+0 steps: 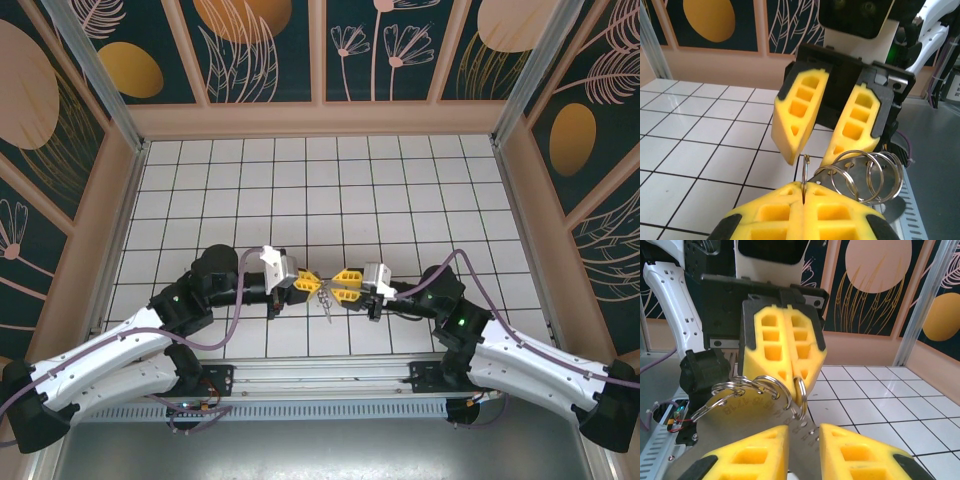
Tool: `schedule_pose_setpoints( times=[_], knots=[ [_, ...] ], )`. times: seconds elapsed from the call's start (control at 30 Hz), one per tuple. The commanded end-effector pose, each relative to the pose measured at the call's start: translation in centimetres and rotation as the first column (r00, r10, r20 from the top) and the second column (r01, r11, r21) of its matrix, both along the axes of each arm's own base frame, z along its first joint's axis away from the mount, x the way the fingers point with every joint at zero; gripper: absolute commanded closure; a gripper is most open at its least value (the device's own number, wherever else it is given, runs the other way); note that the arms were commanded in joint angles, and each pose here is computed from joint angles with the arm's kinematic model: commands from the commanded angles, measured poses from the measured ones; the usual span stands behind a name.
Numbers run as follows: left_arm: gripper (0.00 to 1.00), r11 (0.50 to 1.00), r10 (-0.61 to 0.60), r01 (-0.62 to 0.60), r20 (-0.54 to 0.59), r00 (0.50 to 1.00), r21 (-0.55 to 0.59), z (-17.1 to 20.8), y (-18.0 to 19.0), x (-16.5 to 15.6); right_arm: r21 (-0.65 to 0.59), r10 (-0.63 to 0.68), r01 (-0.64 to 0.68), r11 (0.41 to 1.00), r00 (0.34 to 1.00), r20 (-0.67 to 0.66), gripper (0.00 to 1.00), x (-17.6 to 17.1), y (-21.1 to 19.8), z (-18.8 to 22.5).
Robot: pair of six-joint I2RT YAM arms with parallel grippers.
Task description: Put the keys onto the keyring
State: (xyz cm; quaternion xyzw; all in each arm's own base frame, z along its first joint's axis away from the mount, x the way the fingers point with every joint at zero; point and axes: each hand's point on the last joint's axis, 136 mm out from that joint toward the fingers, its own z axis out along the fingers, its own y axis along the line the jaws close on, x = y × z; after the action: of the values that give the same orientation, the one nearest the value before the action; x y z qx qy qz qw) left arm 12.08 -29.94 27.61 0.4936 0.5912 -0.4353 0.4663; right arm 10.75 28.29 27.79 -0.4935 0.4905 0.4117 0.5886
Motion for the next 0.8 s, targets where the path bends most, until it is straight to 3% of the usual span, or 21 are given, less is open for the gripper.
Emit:
schedule_pose_setpoints(
  times=[0.0,0.67,0.77],
  knots=[
    [1.0,1.0,0.001,-0.001,0.046,0.999,0.006,1.0,0.0,0.2,0.066,-0.001,-0.001,0.998,0.999,0.037,0.77,-0.3,-0.2,1.9],
    [1.0,0.999,0.01,-0.012,0.047,0.999,0.042,0.4,-0.1,0.5,0.006,0.042,-0.042,0.999,0.998,0.045,0.78,0.0,1.4,1.2],
    [1.0,0.999,0.014,-0.017,0.049,0.999,0.042,0.4,0.0,0.6,-0.002,0.043,-0.043,0.999,0.998,0.045,0.81,0.1,1.5,1.1]
  ],
)
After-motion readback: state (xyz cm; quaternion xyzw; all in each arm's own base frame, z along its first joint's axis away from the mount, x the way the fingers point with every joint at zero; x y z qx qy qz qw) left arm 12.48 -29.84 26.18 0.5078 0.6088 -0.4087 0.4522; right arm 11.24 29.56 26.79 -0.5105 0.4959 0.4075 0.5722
